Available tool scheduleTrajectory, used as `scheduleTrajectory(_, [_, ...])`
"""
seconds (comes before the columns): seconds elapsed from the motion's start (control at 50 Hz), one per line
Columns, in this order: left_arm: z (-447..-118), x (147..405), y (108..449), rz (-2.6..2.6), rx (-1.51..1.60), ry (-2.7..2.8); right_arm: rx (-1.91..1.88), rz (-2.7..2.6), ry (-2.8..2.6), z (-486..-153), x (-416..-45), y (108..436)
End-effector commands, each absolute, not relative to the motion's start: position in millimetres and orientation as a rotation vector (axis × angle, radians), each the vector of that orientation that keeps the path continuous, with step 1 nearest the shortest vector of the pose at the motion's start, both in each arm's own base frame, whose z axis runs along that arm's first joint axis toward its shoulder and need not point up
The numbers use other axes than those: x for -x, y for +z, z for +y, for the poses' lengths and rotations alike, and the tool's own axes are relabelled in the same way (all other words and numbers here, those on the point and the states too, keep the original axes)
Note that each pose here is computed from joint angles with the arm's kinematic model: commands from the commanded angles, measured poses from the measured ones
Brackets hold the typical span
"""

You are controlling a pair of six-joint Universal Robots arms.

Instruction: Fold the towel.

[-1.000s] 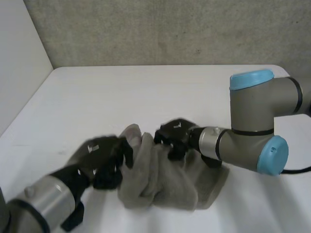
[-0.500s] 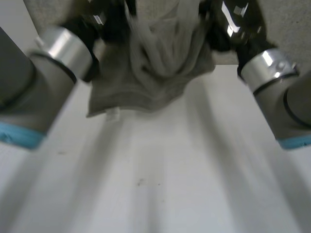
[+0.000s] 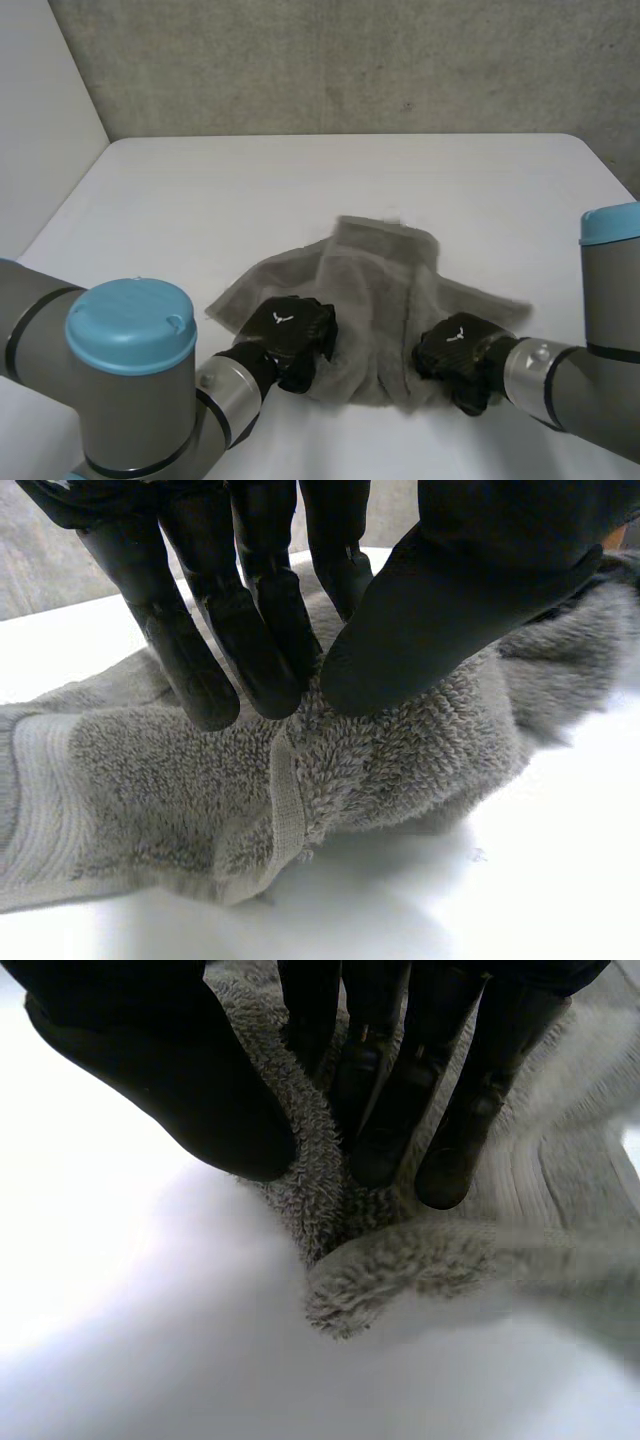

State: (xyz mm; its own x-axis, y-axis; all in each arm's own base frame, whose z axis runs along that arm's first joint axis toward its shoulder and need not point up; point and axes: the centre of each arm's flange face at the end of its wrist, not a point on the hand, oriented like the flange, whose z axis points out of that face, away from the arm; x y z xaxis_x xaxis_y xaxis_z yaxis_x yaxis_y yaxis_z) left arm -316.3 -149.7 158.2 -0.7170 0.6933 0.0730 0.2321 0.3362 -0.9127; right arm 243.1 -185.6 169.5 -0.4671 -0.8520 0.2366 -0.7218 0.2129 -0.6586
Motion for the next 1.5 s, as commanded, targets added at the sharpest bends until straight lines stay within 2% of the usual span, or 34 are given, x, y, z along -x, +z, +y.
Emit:
scheduleTrajectory(0.02, [-142, 306, 167, -2.146, 0.798, 1.374, 1.539, 2.247, -1.066, -165, -239, 206])
scheduleTrajectory(0.1, [-134, 299, 165, -2.161, 0.804, 1.355, 1.517, 2.194, -1.176, -169, -243, 225])
scheduleTrajectory(0.2, [-129, 292, 164, -2.178, 0.801, 1.349, 1.415, 2.102, -1.433, -192, -253, 260])
scheduleTrajectory(0.32, [-133, 282, 171, -2.184, 0.764, 1.387, 1.316, 2.057, -1.527, -213, -264, 278])
scheduleTrajectory(0.44, [-149, 264, 194, -2.168, 0.656, 1.510, 1.316, 2.048, -1.514, -249, -283, 264])
scheduleTrajectory(0.48, [-157, 256, 202, -2.168, 0.608, 1.554, 1.328, 2.049, -1.479, -264, -294, 248])
scheduleTrajectory(0.58, [-164, 244, 203, -2.194, 0.551, 1.584, 1.374, 2.000, -1.445, -270, -317, 229])
scheduleTrajectory(0.64, [-167, 236, 201, -2.222, 0.519, 1.591, 1.437, 1.920, -1.417, -282, -338, 204])
scheduleTrajectory(0.82, [-178, 212, 182, -2.343, 0.414, 1.560, 1.472, 1.805, -1.274, -281, -351, 173])
scheduleTrajectory(0.96, [-180, 208, 174, -2.347, 0.413, 1.501, 1.514, 1.821, -1.149, -270, -351, 148])
scheduleTrajectory(1.08, [-184, 206, 175, -2.333, 0.407, 1.495, 1.605, 1.786, -1.156, -265, -352, 150])
scheduleTrajectory(1.14, [-185, 207, 176, -2.327, 0.408, 1.495, 1.614, 1.758, -1.203, -265, -354, 161])
scheduleTrajectory(1.18, [-184, 208, 177, -2.319, 0.419, 1.497, 1.588, 1.738, -1.353, -274, -356, 185])
scheduleTrajectory(1.24, [-183, 212, 179, -2.304, 0.437, 1.494, 1.539, 1.740, -1.433, -279, -357, 197])
scheduleTrajectory(1.28, [-184, 214, 180, -2.293, 0.445, 1.499, 1.380, 1.727, -1.559, -285, -356, 225])
scheduleTrajectory(1.32, [-184, 218, 181, -2.281, 0.459, 1.495, 1.301, 1.713, -1.606, -287, -354, 236])
scheduleTrajectory(1.5, [-198, 247, 168, -2.248, 0.528, 1.391, 1.083, 1.612, -1.824, -266, -334, 279])
